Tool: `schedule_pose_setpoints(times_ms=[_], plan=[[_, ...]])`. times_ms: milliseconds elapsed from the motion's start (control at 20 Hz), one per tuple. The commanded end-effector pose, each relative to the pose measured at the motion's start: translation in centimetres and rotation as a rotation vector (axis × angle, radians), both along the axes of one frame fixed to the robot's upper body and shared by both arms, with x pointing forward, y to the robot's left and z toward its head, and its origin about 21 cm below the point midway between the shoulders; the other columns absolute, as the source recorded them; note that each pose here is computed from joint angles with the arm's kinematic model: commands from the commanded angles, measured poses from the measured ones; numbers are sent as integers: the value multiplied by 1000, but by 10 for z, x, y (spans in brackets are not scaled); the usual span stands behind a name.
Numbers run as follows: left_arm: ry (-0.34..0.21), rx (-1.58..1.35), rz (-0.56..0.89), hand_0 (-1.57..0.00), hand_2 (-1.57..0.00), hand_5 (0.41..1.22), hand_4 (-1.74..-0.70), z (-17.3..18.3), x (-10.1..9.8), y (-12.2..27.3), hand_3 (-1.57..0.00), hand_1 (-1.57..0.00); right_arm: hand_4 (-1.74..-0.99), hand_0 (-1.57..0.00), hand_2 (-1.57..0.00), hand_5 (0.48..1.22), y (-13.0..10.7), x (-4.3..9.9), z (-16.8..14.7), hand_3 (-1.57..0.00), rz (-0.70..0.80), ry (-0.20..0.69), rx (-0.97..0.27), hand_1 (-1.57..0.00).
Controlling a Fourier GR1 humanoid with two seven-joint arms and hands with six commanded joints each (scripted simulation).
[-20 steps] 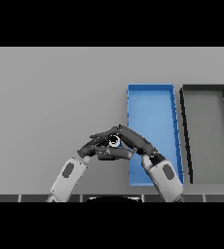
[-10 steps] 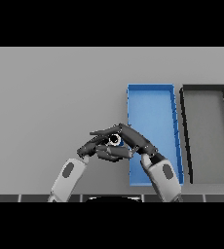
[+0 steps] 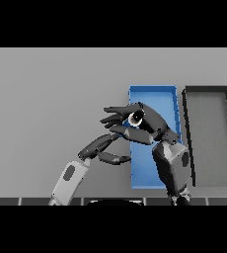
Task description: Pick up the blue pipe and place it into the blue bin.
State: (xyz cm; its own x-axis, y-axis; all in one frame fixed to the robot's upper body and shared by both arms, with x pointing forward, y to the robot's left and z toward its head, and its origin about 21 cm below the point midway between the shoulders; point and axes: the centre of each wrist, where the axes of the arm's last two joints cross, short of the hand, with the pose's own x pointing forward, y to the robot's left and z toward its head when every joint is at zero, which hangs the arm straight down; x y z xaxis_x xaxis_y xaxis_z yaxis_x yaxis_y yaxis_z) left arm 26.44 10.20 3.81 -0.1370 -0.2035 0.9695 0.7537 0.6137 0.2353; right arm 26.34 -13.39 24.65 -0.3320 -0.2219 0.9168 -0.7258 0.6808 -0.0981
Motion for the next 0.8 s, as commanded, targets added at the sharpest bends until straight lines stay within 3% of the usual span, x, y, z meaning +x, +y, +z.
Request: schedule_pose_setpoints(times_ms=[0,150,300,400,750], plan=[[-9,-10,-5,-2,-2,474,-954,2,-1,0,-1,-2,-1497,-1571,-1571,1221,-2,6,12,-1571,-21,-7,22,-1571],[-28,-16,-4,0,0,468,-947,3,-2,7,0,0,-1498,-1571,-1571,1221,-29,21,38,-1571,-164,-30,72,-1571],[-28,-21,3,0,0,468,-951,3,-5,11,0,0,-1498,-1571,-1571,1221,-57,34,43,-1571,-301,-32,41,-1571],[-28,-14,7,1,1,472,-950,1,-8,10,1,1,-1498,-1571,-1571,1221,-74,44,32,-1571,-402,6,20,-1571],[-39,-12,23,1,1,463,-941,2,-2,13,1,1,-1499,-1571,-1571,1221,-115,48,-23,-1571,-622,213,-87,-1571]])
